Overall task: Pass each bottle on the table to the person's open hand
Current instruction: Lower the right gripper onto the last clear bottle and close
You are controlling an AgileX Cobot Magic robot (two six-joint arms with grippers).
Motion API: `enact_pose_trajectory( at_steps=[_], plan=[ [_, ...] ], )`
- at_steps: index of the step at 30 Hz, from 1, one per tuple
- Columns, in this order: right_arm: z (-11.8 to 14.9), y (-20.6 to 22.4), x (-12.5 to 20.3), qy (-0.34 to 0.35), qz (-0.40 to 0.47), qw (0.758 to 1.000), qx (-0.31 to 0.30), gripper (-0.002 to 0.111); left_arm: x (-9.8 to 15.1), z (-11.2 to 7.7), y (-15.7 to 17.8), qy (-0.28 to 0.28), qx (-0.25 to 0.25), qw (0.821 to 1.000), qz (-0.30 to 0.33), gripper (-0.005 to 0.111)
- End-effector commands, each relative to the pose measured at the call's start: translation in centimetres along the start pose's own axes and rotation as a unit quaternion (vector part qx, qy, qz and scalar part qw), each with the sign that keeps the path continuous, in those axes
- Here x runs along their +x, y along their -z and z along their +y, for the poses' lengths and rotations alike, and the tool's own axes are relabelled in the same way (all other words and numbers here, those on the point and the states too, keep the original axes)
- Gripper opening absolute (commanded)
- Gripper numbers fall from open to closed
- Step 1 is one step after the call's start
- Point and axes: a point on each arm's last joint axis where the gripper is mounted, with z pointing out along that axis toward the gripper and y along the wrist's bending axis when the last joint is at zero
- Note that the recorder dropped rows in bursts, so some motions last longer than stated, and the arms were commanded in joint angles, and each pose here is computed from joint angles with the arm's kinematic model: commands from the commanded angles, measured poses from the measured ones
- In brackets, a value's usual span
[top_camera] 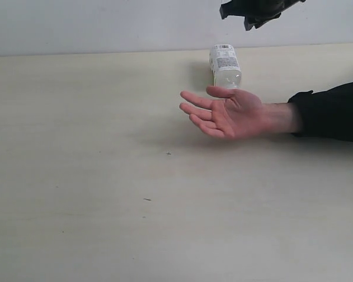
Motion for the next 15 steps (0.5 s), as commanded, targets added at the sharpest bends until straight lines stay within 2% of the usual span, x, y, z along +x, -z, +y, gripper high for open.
enact_pose_trajectory(
  at_steps=[1,3,5,15],
  plan=[
    [0.5,-1.7,0.2,0.021,-0.006,1.000,-0.020,0.059,0.0,0.0,0.0,0.001,-0.001,1.000,-0.004,0.002],
    [1.0,-1.9,0.2,0.008,-0.013,1.000,-0.026,0.074,0.0,0.0,0.0,0.001,-0.001,1.000,-0.004,0.002],
    [1.5,-2.1,0.1,0.001,-0.018,0.999,-0.034,0.081,0.0,0.0,0.0,0.001,-0.001,1.000,-0.004,0.002],
    [2.4,-5.7,1.4,-0.015,-0.010,0.998,-0.055,0.091,0.0,0.0,0.0,0.003,-0.001,1.000,-0.004,0.002]
  ],
)
